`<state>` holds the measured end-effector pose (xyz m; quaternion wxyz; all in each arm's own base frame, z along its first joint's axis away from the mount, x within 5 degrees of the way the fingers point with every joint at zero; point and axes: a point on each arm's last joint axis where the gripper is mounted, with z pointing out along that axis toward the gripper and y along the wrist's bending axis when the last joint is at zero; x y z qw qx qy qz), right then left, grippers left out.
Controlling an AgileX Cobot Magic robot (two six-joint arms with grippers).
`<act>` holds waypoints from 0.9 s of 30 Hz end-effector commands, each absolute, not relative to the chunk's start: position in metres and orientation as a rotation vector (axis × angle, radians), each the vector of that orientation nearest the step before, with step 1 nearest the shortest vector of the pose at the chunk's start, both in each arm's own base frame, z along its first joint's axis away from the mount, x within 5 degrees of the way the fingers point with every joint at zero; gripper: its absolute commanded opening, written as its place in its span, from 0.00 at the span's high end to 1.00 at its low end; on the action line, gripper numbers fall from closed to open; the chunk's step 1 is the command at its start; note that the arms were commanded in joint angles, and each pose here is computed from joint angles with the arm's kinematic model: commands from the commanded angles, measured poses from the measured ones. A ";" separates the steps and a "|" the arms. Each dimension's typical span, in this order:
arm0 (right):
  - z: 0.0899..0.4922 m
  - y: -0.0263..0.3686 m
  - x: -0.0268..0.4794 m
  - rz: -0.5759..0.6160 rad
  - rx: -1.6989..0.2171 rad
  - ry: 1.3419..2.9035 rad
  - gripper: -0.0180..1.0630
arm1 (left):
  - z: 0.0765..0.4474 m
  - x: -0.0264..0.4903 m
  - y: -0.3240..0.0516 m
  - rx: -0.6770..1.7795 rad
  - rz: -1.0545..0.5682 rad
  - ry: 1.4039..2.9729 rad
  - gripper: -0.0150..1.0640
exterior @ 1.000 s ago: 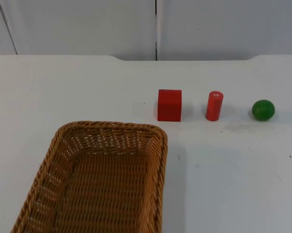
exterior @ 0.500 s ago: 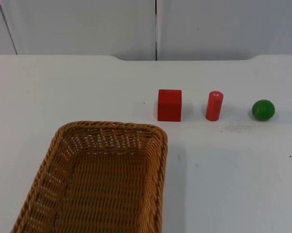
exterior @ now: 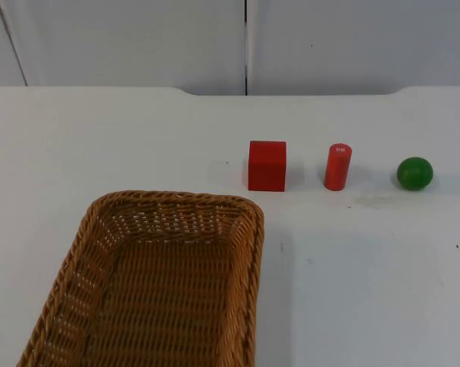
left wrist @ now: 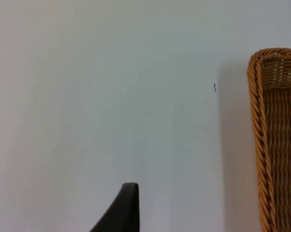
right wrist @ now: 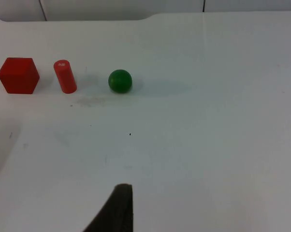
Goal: Pick up the basket with the left hand and place the object to the left of the red cylinder into the basket with the right hand.
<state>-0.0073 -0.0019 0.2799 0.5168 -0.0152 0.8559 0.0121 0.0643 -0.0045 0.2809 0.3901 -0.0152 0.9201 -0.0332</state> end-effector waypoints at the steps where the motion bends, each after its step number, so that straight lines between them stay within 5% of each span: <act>1: 0.280 -0.002 -0.007 0.020 -0.039 2.046 0.01 | 0.283 0.065 -0.005 -0.046 -0.103 2.331 0.01; 19: 0.284 -0.002 -0.008 0.006 -0.053 2.020 0.01 | 0.279 0.061 -0.006 -0.044 -0.109 2.383 0.01; 27: 0.331 0.000 0.022 -0.021 -0.101 2.020 0.01 | 0.280 0.062 -0.006 -0.051 -0.114 2.379 0.01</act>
